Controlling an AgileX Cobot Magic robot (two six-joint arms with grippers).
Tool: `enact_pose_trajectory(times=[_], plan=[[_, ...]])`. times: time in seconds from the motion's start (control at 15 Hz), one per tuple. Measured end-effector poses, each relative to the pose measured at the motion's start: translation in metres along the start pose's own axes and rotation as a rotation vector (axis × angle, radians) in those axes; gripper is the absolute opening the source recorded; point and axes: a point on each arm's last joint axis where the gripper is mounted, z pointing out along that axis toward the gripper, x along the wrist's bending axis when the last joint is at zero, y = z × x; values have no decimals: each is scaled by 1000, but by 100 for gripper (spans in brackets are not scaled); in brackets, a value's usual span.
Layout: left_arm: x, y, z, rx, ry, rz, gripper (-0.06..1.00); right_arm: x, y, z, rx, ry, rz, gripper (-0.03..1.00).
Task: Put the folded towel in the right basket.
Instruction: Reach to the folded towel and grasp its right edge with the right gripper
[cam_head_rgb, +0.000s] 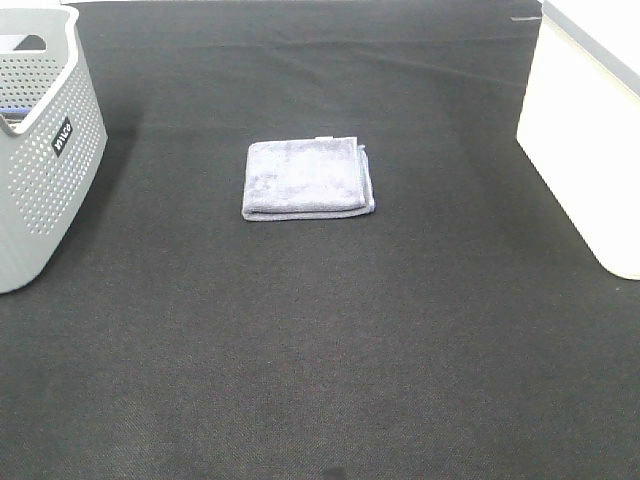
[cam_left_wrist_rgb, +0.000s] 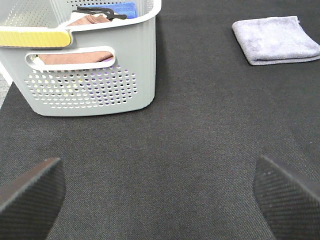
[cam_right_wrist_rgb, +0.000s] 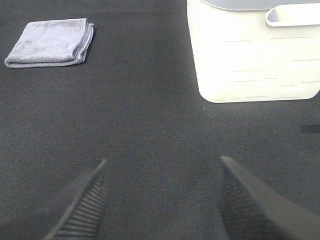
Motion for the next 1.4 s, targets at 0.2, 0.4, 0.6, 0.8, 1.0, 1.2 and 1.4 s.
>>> enact_pose_trajectory(times=[0.2,0.4,0.6,0.8,1.0,1.2,1.4], plan=[[0,0,0,0,0,0,97,0,0,0,0,0,0,60],[0,0,0,0,0,0,97,0,4,1,-12,-1,1,60],[0,0,0,0,0,0,97,-3,46,19,-80,0,23,60],[0,0,0,0,0,0,97,-8,95,61,-49,8,64,60],[0,0,0,0,0,0,97,-12,145,112,51,35,111,60],[0,0,0,0,0,0,97,-15,190,169,188,75,100,60],[0,0,0,0,0,0,97,-15,236,230,298,152,94,62]])
